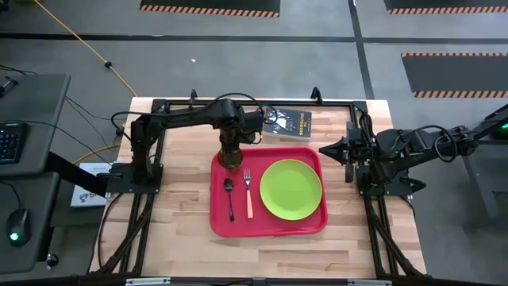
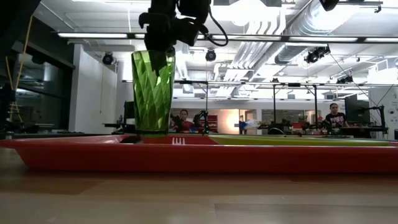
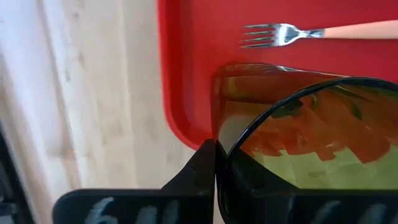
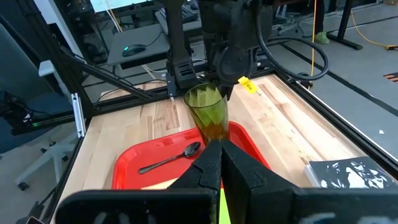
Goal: Pick and place plate/cup/fork/spoon on tray
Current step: Put the green cup on the red serving tray to the top of the black spoon, then return to Home Position
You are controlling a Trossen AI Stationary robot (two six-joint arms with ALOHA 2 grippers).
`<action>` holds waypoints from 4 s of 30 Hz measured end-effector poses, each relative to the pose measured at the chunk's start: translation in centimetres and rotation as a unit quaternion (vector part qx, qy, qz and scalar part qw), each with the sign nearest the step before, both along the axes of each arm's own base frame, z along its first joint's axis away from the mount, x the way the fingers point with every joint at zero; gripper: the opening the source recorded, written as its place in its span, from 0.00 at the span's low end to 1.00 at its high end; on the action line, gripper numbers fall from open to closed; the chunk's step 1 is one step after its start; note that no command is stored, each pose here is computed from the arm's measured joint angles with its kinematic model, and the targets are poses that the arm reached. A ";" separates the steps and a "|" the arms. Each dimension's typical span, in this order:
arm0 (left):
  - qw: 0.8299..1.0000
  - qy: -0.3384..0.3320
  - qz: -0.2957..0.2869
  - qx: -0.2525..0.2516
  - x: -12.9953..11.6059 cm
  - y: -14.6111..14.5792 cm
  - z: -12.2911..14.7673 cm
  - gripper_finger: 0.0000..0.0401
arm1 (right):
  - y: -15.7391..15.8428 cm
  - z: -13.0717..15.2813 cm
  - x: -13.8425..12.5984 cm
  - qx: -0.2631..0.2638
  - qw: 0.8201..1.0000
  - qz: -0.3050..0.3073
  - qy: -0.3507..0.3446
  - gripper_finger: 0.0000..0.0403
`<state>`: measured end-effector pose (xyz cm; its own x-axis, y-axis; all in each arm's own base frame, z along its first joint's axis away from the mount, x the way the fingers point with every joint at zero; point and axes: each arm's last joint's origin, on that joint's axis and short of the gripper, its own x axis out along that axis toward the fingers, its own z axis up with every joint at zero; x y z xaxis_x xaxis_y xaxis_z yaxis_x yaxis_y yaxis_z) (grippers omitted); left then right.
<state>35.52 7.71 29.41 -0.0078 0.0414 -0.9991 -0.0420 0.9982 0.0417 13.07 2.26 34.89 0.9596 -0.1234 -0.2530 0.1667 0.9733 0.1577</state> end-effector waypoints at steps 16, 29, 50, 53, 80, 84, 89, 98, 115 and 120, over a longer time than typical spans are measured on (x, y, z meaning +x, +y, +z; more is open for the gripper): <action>1.000 0.015 0.001 -0.007 -0.1 0.2 -2.0 0.00 | 0.0 0.0 0.0 0.000 1.000 0.000 0.000 0.00; 1.000 0.012 0.003 -0.005 0.0 0.2 -2.0 0.08 | 0.0 0.0 0.0 0.000 1.000 0.000 0.000 0.00; 1.000 -0.026 0.007 0.000 0.0 0.2 1.6 0.47 | 0.0 0.0 0.0 0.000 1.000 0.000 0.000 0.00; 0.999 -0.034 0.008 0.001 -0.3 0.1 3.5 0.49 | 0.0 0.0 0.0 0.001 1.000 0.000 0.000 0.00; 0.726 -0.686 0.040 0.003 -11.4 -7.2 14.3 0.24 | 0.0 0.0 0.0 0.025 1.000 -0.006 -0.005 0.00; 0.662 -0.748 0.040 -0.019 -12.7 -7.8 10.7 0.15 | 0.0 0.1 0.0 0.024 1.000 -0.006 -0.006 0.00; 0.604 -0.794 0.056 -0.030 -13.8 -7.7 7.0 0.02 | 0.0 0.2 0.0 0.025 1.000 -0.006 -0.012 0.00; 0.595 -0.800 0.075 -0.024 -14.7 -7.6 5.9 0.00 | 0.0 0.2 0.0 0.023 1.000 -0.005 -0.014 0.00; 0.621 -0.780 0.074 -0.022 -16.3 -7.6 5.8 0.00 | 0.0 0.3 0.1 0.027 0.999 -0.006 -0.017 0.00; 0.610 -0.788 0.078 -0.029 -18.2 -7.5 4.4 0.00 | 0.0 0.3 0.1 0.028 0.999 -0.006 -0.018 0.00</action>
<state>17.36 0.18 33.78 0.9650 0.1267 0.2297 -0.0785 0.9750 -0.2079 13.13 2.27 35.18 0.9668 -0.1216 -0.2247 0.1714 0.9608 0.2177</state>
